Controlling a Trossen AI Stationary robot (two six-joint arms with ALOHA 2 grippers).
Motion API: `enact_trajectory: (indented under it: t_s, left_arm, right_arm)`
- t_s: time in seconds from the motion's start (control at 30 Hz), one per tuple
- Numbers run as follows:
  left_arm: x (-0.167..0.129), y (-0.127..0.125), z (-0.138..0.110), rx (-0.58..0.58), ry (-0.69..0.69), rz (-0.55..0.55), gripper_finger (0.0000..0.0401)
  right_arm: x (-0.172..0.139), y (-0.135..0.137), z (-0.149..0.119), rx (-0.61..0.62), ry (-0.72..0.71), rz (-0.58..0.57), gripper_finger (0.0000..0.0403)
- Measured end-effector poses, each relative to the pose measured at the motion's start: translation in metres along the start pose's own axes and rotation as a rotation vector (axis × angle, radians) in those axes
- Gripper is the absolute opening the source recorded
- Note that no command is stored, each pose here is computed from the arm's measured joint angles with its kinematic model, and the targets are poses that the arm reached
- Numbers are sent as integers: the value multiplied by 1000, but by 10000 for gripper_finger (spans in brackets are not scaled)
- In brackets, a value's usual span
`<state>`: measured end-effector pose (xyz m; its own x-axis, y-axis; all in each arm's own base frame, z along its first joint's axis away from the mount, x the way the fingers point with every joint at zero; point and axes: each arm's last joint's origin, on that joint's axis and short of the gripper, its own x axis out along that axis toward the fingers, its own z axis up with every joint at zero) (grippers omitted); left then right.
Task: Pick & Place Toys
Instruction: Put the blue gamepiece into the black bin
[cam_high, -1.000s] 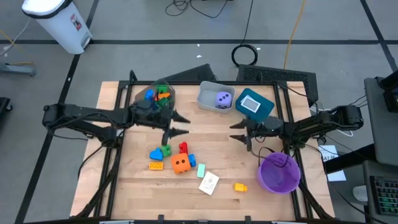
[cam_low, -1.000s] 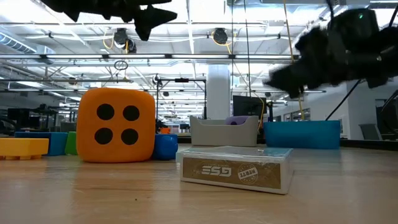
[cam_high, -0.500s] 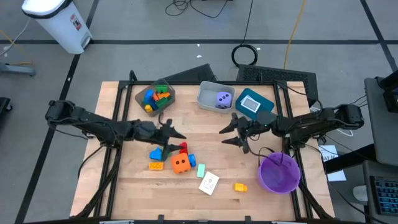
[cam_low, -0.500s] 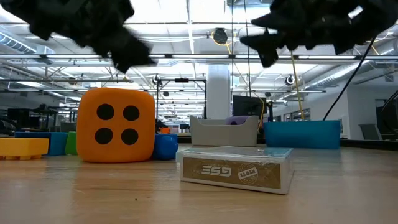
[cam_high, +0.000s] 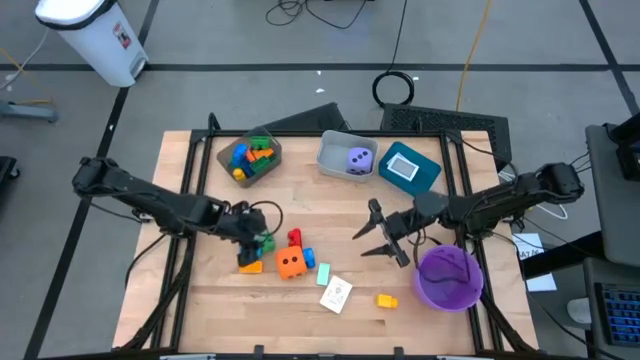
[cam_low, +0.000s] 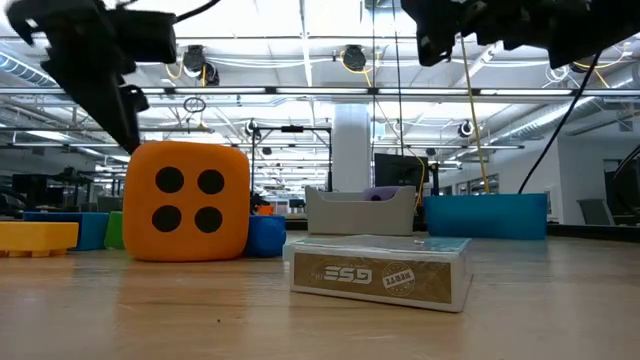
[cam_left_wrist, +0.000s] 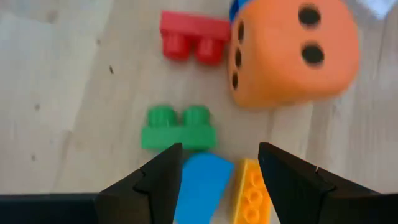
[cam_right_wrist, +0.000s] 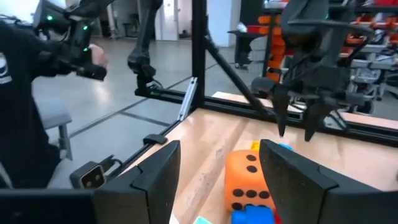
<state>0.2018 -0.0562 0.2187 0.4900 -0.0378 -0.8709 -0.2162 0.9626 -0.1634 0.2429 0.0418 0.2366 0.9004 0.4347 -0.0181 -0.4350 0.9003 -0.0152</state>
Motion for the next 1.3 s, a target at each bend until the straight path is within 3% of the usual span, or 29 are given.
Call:
enact_trajectory:
  t_s: [0.23, 0.37, 0.83, 1.2, 1.3]
  left_arm:
    - [3, -18, -16, 82, 72, -21, 218]
    - [14, -20, -23, 95, 117, 26, 218]
    - [50, -20, -31, 125, 243, 151, 218]
    - [54, -14, -35, 168, 226, 315, 217]
    - [53, -10, -36, 175, 227, 374, 200]
  right_arm:
    - [6, -3, -10, 15, 44, -24, 210]
    - [8, -5, -16, 20, 69, -84, 207]
    - [9, -6, -17, 35, 67, -86, 203]
    - [9, -6, -17, 35, 67, -85, 201]
    - [9, -6, -17, 36, 67, -85, 201]
